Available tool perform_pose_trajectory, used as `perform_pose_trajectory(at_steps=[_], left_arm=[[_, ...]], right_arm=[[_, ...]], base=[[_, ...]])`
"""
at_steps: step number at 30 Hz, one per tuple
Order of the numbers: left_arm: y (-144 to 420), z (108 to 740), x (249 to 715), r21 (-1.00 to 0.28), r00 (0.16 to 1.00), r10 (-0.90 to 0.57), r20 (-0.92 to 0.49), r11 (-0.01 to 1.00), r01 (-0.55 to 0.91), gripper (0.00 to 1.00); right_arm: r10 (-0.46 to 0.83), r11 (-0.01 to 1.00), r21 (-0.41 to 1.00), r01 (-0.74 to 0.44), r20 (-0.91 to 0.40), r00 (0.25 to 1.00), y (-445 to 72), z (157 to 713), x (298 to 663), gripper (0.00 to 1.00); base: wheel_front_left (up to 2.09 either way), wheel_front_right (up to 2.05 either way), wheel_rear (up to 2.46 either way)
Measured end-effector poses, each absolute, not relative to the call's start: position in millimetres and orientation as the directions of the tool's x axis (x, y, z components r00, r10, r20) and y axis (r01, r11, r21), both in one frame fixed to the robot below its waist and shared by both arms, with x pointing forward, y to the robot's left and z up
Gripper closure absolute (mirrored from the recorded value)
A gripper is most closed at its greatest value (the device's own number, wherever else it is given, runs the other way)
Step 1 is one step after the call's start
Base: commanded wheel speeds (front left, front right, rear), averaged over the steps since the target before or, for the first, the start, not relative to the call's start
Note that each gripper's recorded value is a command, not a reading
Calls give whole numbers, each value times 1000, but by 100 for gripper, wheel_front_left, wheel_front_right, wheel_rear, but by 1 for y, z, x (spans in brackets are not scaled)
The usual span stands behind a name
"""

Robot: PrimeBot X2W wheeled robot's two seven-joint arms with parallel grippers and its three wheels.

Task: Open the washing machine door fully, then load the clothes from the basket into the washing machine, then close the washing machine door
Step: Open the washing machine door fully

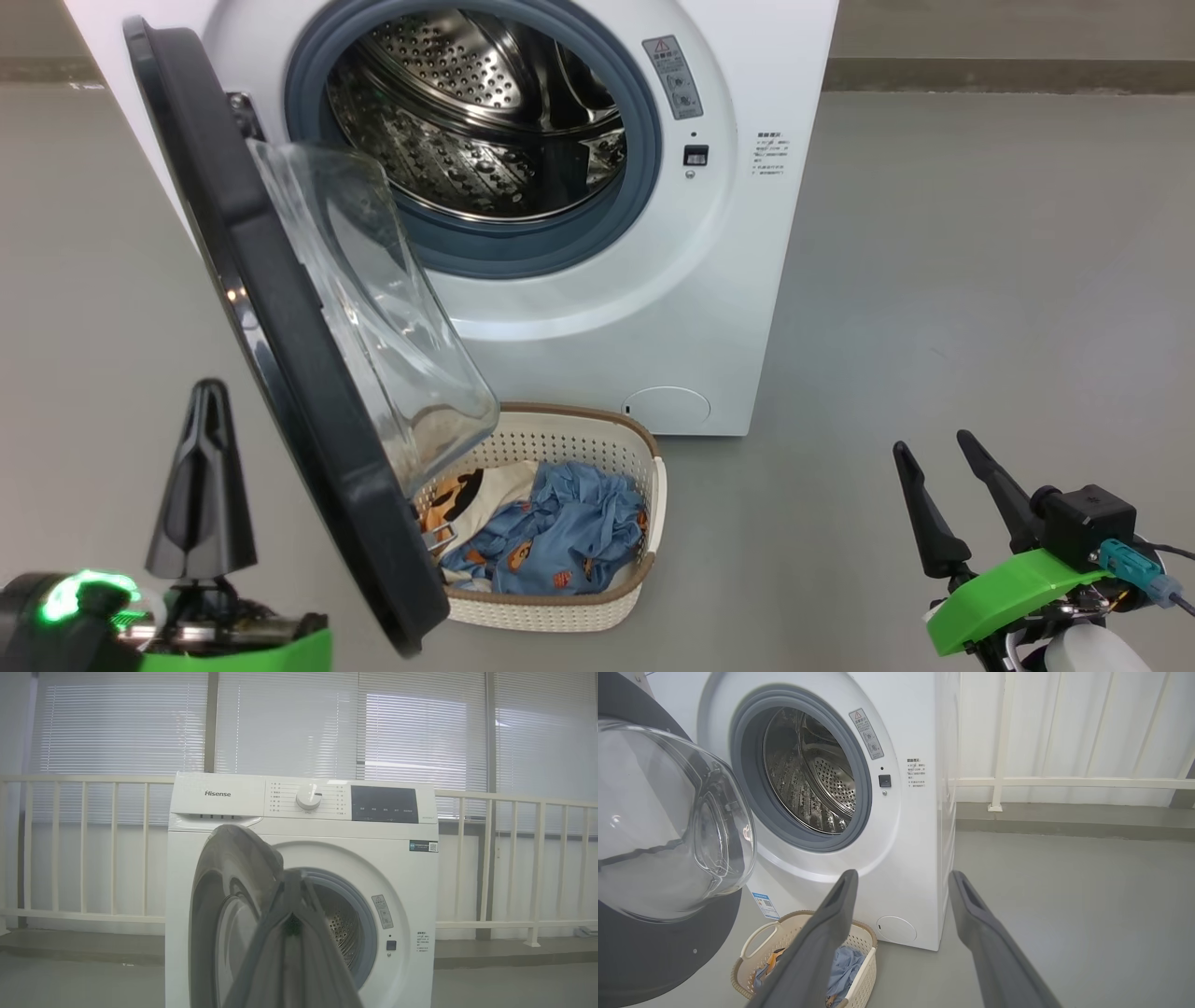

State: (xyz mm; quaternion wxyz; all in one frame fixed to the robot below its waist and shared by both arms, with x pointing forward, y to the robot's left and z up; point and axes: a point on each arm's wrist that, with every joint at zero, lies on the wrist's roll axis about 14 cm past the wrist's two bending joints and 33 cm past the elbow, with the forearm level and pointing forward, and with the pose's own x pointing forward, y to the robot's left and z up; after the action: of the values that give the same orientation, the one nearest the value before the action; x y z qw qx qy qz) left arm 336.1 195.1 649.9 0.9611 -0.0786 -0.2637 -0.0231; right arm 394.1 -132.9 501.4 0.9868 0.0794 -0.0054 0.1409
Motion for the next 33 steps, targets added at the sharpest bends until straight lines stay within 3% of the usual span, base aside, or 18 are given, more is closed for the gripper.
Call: perform_pose_trajectory(at_steps=[13, 33], left_arm=[[132, 659, 333, -119, 845, -190, 499, 951, 284, 100], [88, 577, 340, -244, 920, -329, 212, 894, 376, 100]], right_arm=[[262, 949, 171, -265, 41, 964, -136, 503, 394, 0], [247, 952, 175, -249, 37, 968, -140, 501, 392, 0]], base=[[0, 0, 0], [0, 0, 0]])
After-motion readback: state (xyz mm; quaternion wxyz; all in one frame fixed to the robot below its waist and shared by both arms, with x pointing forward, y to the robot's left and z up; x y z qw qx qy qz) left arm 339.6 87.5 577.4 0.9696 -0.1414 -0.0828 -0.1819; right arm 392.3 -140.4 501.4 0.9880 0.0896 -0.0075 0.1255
